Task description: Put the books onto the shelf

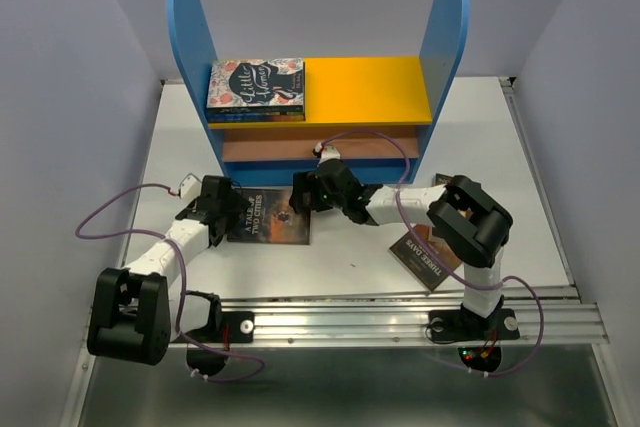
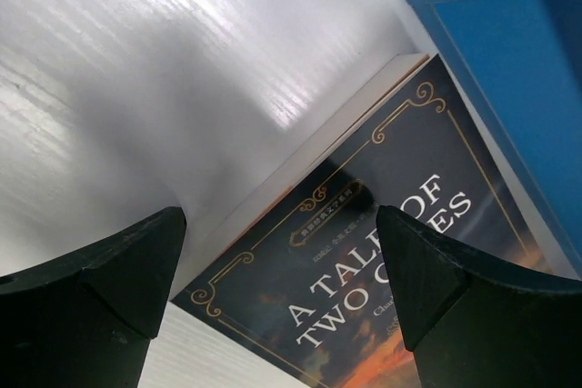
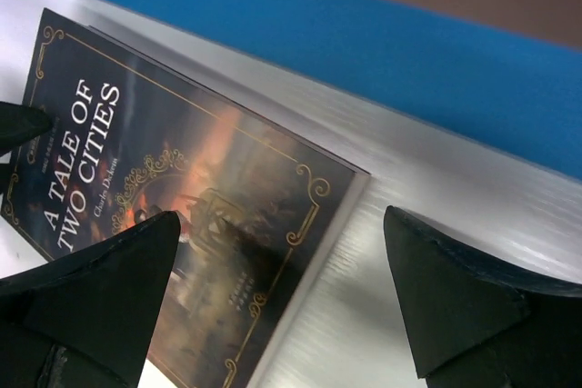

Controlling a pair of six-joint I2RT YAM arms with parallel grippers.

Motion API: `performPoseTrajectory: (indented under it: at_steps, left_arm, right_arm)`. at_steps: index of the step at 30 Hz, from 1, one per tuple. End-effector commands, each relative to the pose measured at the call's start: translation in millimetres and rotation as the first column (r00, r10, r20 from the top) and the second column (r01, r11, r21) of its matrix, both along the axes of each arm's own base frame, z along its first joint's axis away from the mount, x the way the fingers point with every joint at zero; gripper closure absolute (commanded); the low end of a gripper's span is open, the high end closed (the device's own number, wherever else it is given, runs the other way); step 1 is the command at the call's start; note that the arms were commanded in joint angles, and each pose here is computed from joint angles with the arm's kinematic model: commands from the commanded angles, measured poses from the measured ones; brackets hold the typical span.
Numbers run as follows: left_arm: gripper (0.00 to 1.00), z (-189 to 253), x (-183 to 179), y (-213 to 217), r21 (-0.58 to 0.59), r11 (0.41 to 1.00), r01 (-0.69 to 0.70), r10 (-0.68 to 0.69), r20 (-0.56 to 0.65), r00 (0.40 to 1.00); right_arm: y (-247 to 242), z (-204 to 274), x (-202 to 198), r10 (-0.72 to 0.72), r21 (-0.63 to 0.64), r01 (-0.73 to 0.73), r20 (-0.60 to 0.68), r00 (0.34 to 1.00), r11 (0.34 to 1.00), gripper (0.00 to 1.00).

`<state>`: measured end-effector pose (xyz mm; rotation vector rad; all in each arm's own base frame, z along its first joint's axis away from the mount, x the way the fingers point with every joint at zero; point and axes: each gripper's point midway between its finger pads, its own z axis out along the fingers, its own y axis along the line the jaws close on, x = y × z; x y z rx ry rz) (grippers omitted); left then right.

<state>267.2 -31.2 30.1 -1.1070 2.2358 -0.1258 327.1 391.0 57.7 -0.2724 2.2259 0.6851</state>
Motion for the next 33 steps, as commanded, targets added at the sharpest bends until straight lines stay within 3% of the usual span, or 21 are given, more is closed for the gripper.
performPoseTrajectory:
  at_steps: [1,9,18,25,27,33]
  left_arm:
    - [0.01,-2.3,5.6,1.2,0.013,1.000,0.010,-0.010,-0.003,1.000]
    - [0.01,-9.9,4.7,-0.5,0.016,0.999,0.030,-0.030,-0.034,0.999]
    - [0.01,-11.6,4.5,-12.0,-0.030,0.996,0.081,-0.082,-0.030,0.996]
    - [0.44,-13.6,5.3,-18.5,-0.059,0.993,0.102,-0.103,-0.023,0.994]
    - [0.52,-14.9,5.2,-19.3,-0.062,0.992,0.105,-0.107,-0.028,0.994]
    - [0.52,-16.8,5.9,-20.1,-0.062,0.992,0.112,-0.115,-0.038,0.993]
  right_arm:
    - [27.3,21.0,5.6,0.040,0.111,-0.043,0.032,0.999,0.993,0.00]
    - [45.8,20.5,-9.7,0.141,0.191,-0.137,-0.006,0.990,0.972,0.00]
    - [56.0,70.8,-31.4,0.248,0.331,-0.254,0.063,0.967,0.909,0.00]
    - [63.1,85.1,-45.8,0.314,0.396,-0.312,0.061,0.947,0.864,0.03]
    - [63.1,84.6,-48.8,0.326,0.400,-0.319,0.053,0.944,0.859,0.10]
    - [57.9,63.3,-50.1,0.305,0.367,-0.274,-0.028,0.952,0.889,0.49]
